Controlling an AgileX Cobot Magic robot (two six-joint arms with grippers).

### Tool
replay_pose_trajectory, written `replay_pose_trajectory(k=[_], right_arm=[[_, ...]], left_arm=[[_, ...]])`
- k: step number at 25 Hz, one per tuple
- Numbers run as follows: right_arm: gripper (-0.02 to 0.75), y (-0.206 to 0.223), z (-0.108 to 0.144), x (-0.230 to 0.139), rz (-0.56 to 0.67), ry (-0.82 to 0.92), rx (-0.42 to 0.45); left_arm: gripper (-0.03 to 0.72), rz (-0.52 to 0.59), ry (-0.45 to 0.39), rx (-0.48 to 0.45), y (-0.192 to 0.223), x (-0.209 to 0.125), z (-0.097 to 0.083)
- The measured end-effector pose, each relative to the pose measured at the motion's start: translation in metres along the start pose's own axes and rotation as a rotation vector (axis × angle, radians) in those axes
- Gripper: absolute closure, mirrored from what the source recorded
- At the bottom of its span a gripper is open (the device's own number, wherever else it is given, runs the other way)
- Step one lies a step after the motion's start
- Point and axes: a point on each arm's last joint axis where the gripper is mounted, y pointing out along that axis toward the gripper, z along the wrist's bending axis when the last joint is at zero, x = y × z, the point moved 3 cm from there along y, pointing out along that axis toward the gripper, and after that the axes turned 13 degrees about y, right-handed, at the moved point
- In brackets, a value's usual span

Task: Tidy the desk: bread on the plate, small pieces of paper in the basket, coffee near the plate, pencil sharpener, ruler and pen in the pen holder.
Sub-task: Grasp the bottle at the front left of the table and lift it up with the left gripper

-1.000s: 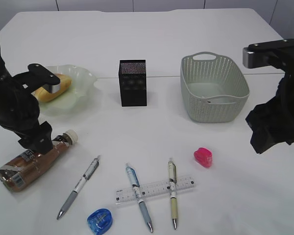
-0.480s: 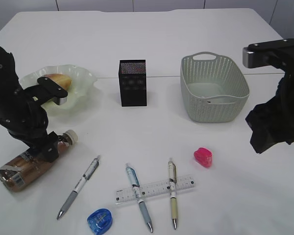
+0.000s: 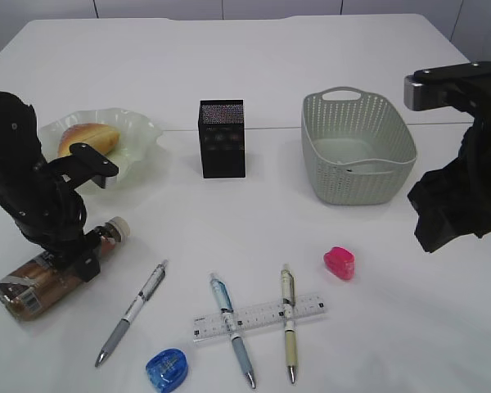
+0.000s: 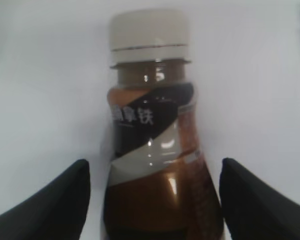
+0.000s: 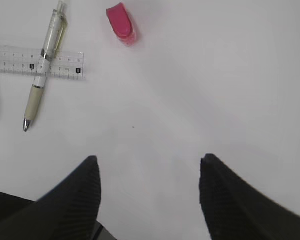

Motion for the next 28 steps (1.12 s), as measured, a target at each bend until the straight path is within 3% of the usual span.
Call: replay_pose_trajectory(k=[12, 22, 28], right_arm=[[0.279, 0.000, -0.001, 0.001, -0.011, -0.007, -0.010], [0.280, 0.000, -0.002, 0.002, -0.014, -0.011, -0.016], [0.279, 0.000, -0.002, 0.002, -0.015, -0.012, -0.018]], left_arm=[[0.280, -0.023, -0.003, 0.015, 0.000, 0.003, 0.002], [0.295, -0.081, -0.097, -0.028, -0.001, 0.010, -0.003], [0.296, -0.153, -0.107, 0.006, -0.032, 0.015, -0.001]])
